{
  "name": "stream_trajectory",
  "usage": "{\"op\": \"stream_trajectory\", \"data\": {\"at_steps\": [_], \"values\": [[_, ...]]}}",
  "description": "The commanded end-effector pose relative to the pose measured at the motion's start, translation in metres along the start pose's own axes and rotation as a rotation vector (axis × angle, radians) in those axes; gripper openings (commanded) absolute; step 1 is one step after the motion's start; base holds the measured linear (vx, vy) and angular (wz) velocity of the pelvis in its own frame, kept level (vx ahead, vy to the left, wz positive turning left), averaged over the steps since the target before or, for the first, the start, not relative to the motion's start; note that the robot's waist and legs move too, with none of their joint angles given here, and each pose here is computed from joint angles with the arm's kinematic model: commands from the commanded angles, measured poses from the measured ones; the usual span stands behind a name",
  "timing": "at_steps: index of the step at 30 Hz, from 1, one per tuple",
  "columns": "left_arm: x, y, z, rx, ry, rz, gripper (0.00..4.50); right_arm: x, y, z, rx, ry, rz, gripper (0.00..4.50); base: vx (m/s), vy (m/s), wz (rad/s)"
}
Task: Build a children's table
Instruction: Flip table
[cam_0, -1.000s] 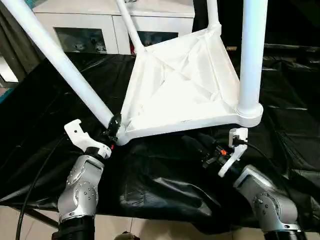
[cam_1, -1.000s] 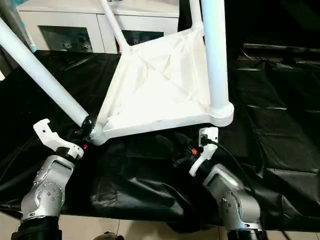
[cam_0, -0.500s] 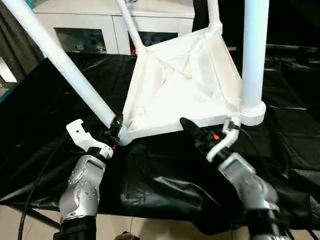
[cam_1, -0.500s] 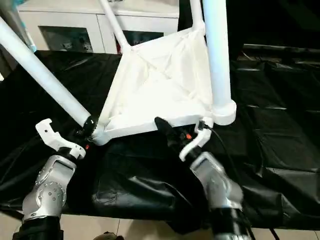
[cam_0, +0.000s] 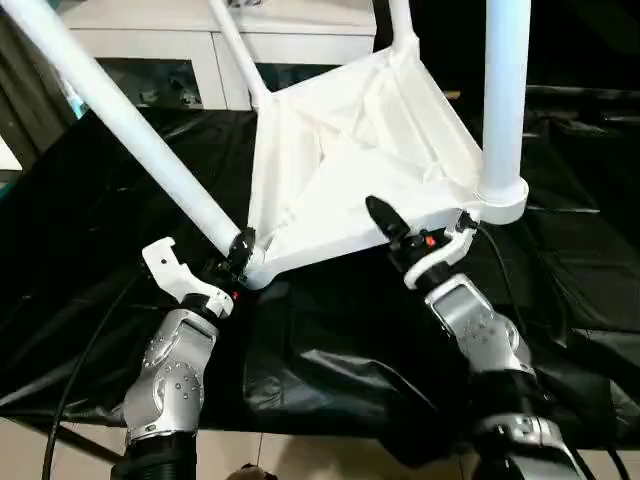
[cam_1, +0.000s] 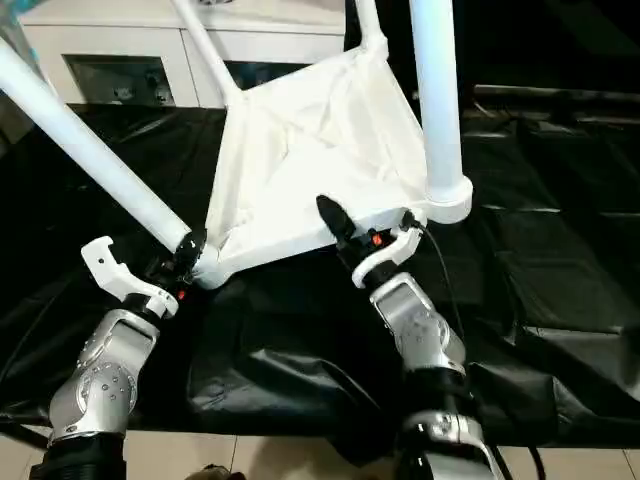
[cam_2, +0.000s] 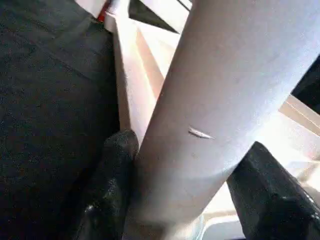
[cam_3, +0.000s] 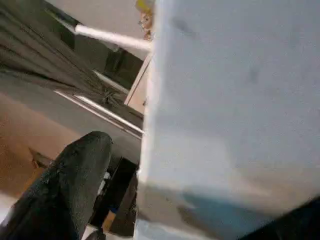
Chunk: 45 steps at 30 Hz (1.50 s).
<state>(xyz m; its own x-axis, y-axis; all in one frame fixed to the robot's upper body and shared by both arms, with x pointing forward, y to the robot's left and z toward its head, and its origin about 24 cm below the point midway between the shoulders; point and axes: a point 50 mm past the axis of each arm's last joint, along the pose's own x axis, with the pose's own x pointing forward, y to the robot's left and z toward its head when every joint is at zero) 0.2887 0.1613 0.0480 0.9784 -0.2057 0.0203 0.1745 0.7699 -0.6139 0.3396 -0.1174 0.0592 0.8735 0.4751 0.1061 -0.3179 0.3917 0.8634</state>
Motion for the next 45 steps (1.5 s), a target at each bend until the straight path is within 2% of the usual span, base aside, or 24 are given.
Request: {"op": "stream_trajectory", "data": {"at_steps": [1, 10, 11, 23, 28, 31, 32, 33, 35, 38, 40, 43, 45], "values": [[0.005, -0.027, 0.012, -0.054, -0.071, -0.18, 2.51, 0.005, 0.001, -0.001, 0.033, 0.007, -0.006, 4.33, 0.0, 0.0, 0.0], [0.002, -0.035, 0.003, -0.056, -0.017, -0.254, 2.51, 0.009, -0.003, 0.0, 0.045, 0.009, -0.029, 3.7, 0.0, 0.0, 0.0], [0.002, -0.035, 0.003, -0.057, -0.015, -0.256, 2.51, 0.009, -0.003, 0.0, 0.045, 0.008, -0.031, 3.52, 0.0, 0.0, 0.0], [-0.002, -0.034, 0.001, -0.053, 0.007, -0.271, 2.51, 0.007, -0.009, 0.009, 0.038, -0.05, -0.061, 2.5, 0.0, 0.0, 0.0], [-0.002, -0.031, 0.002, -0.051, 0.004, -0.263, 2.51, 0.006, -0.01, 0.014, 0.032, -0.075, -0.071, 2.35, 0.0, 0.0, 0.0], [-0.002, -0.027, 0.002, -0.038, -0.004, -0.234, 2.51, 0.005, -0.01, 0.018, -0.018, -0.083, -0.083, 2.29, 0.0, 0.0, 0.0], [-0.002, -0.026, 0.002, -0.033, -0.006, -0.223, 2.86, 0.005, -0.01, 0.019, -0.028, -0.086, -0.085, 2.26, 0.0, 0.0, 0.0], [-0.003, -0.021, 0.004, -0.036, -0.007, -0.198, 2.86, 0.003, -0.007, 0.024, -0.078, -0.096, -0.094, 2.26, 0.0, 0.0, 0.0], [-0.006, -0.017, 0.008, -0.041, -0.011, -0.195, 3.21, -0.001, -0.004, 0.031, -0.153, -0.099, -0.101, 2.24, 0.0, 0.0, 0.0], [-0.01, -0.012, 0.012, -0.025, -0.023, -0.176, 3.41, -0.006, -0.002, 0.036, -0.212, -0.098, -0.109, 2.21, 0.0, 0.0, 0.0], [-0.017, -0.003, 0.019, -0.008, -0.045, -0.141, 3.56, -0.013, 0.0, 0.044, -0.282, -0.107, -0.125, 2.21, 0.0, 0.0, 0.0], [-0.029, 0.009, 0.029, 0.027, -0.046, -0.121, 3.8, -0.027, -0.002, 0.059, -0.363, -0.164, -0.205, 2.21, 0.0, 0.0, 0.0], [-0.032, 0.011, 0.031, 0.037, -0.039, -0.12, 3.85, -0.03, -0.001, 0.061, -0.379, -0.175, -0.222, 2.21, 0.0, 0.0, 0.0]]}}
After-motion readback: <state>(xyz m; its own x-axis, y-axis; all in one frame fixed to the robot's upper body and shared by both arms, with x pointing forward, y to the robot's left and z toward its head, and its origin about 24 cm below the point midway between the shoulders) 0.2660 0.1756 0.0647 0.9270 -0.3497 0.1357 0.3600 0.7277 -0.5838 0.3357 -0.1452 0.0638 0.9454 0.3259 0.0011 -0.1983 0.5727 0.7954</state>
